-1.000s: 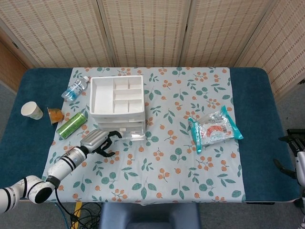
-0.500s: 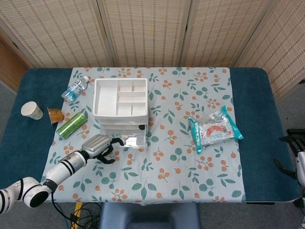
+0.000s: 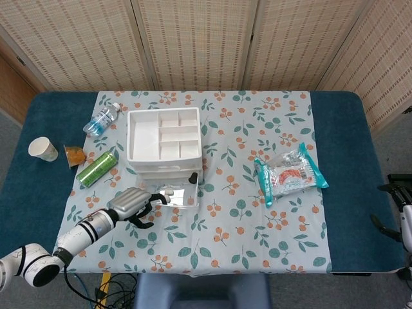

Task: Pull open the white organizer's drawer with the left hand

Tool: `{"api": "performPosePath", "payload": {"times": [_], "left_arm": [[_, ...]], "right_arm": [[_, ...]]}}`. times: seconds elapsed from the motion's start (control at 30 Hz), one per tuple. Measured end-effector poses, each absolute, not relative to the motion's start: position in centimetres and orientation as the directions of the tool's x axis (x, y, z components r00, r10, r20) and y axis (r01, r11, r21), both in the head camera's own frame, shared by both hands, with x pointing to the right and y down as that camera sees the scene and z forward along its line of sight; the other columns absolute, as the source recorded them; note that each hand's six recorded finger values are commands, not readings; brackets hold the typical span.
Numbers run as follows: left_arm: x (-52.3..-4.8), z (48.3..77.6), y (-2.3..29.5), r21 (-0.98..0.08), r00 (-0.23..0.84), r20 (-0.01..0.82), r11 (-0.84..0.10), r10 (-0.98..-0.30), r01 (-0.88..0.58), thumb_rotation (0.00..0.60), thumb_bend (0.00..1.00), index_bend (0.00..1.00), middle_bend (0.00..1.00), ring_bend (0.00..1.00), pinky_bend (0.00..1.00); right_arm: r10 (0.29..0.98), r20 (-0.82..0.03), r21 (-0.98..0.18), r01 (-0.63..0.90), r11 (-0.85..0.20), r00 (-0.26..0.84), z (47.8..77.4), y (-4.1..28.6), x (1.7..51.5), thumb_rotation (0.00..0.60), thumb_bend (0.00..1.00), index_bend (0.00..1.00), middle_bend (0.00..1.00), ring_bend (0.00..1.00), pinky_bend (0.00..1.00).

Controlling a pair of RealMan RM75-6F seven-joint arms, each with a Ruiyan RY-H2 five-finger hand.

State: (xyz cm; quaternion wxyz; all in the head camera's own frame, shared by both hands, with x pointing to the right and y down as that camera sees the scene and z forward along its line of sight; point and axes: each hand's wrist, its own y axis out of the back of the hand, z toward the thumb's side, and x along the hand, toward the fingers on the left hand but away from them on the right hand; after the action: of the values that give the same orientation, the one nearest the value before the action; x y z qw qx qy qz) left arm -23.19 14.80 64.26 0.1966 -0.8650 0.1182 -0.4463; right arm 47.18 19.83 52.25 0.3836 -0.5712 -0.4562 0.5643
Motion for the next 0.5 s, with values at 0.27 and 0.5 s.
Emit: {"api": "performPosePath", "payload": {"times": [0.27,0.5], "left_arm": [[-23.6,63.5,14.8,-0.459,0.575,0.723,-0.888,-0.383,-0.015,0.6,0.27,0.17,0.83,0.96,1.0],[-24.2,63.0,14.7,-0.486,0.568,0.716,-0.874,-0.407,-0.013,0.6,0.27,0.15,0.81,0.95,1.0]], "right_arm": [[0.955,-0.293,-0.954,0.087,-0.287,-0.056,52.1,19.9,47.2,0.6,0.23,0.27,0.28,0.29,0.36],[0.955,-0.292,-0.954,0.087,-0.287,-0.053,52.1,19.8,47.2,0.6,0.23,0.27,0.28,0.29,0.36]]}}
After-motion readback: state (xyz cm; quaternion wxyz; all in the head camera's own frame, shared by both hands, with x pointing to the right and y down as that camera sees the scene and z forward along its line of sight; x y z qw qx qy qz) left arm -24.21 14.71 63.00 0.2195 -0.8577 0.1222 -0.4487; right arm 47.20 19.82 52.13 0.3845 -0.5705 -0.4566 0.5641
